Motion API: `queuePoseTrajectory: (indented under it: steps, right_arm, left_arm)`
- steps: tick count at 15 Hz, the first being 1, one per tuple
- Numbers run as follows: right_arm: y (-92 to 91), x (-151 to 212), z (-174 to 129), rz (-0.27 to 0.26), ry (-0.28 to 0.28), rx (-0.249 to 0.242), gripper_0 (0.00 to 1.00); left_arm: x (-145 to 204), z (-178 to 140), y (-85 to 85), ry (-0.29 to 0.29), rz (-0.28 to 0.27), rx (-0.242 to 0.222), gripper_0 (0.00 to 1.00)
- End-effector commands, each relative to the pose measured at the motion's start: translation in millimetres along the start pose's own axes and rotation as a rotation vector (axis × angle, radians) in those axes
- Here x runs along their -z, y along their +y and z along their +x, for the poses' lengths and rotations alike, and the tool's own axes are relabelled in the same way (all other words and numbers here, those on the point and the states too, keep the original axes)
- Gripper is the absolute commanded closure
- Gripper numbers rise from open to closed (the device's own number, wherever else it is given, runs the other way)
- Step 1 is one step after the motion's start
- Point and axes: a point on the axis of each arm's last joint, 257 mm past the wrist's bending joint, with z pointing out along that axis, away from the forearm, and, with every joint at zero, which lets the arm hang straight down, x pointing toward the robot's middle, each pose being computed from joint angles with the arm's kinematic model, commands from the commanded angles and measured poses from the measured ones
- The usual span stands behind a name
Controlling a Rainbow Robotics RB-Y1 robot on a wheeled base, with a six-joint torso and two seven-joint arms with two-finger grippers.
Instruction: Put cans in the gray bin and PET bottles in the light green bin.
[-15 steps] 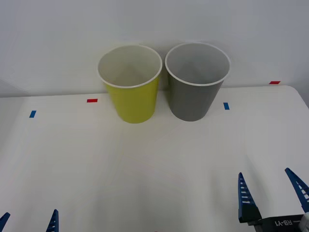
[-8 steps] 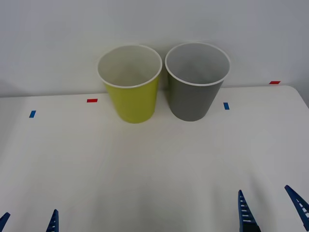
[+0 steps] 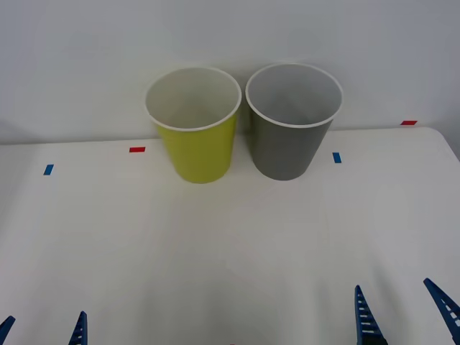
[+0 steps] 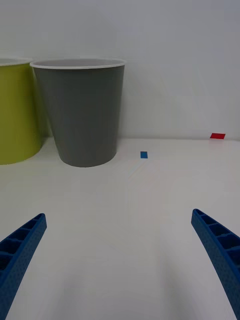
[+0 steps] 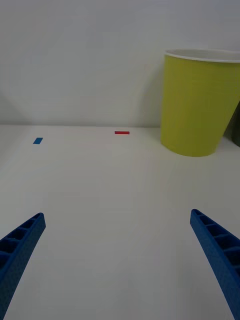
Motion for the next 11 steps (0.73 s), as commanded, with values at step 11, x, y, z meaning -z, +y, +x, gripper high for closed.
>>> queuePoseTrajectory:
  steps: [11]
  right_arm:
    - [0.0, 0.0, 0.1, 0.000, 0.000, 0.000, 0.00]
  left_arm:
    - [0.0, 0.0, 0.0, 0.000, 0.000, 0.000, 0.00]
